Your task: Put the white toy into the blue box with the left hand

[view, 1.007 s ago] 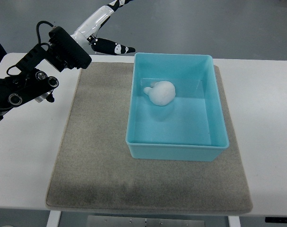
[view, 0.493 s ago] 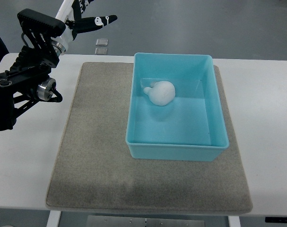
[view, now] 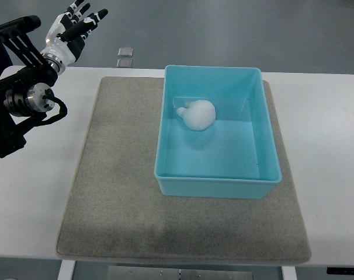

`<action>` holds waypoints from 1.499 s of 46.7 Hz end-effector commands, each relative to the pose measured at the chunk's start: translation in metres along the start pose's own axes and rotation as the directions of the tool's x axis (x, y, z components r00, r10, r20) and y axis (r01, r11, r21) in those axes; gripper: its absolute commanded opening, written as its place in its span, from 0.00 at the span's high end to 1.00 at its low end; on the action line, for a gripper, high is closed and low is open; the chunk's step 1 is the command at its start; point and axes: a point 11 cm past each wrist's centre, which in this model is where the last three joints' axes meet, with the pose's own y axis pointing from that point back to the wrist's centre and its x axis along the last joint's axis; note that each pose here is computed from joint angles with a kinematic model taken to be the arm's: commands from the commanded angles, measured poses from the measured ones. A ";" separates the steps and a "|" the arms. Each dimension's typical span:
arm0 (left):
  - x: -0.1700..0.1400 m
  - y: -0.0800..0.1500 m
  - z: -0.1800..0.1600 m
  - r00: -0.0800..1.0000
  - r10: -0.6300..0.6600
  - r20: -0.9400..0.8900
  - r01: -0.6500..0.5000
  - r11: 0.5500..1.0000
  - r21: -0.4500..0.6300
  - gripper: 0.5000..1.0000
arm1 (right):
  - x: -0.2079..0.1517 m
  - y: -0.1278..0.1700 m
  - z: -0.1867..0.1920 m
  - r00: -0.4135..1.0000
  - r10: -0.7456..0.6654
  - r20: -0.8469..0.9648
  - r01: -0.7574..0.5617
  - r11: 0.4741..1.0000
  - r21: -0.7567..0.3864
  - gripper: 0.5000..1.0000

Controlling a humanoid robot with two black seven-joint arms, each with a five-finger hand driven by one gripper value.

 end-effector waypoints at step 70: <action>-0.014 -0.001 -0.036 0.946 -0.078 -0.316 0.072 0.997 -0.032 0.01 | 0.000 0.000 0.000 1.000 0.001 0.000 -0.001 1.000 0.001 0.13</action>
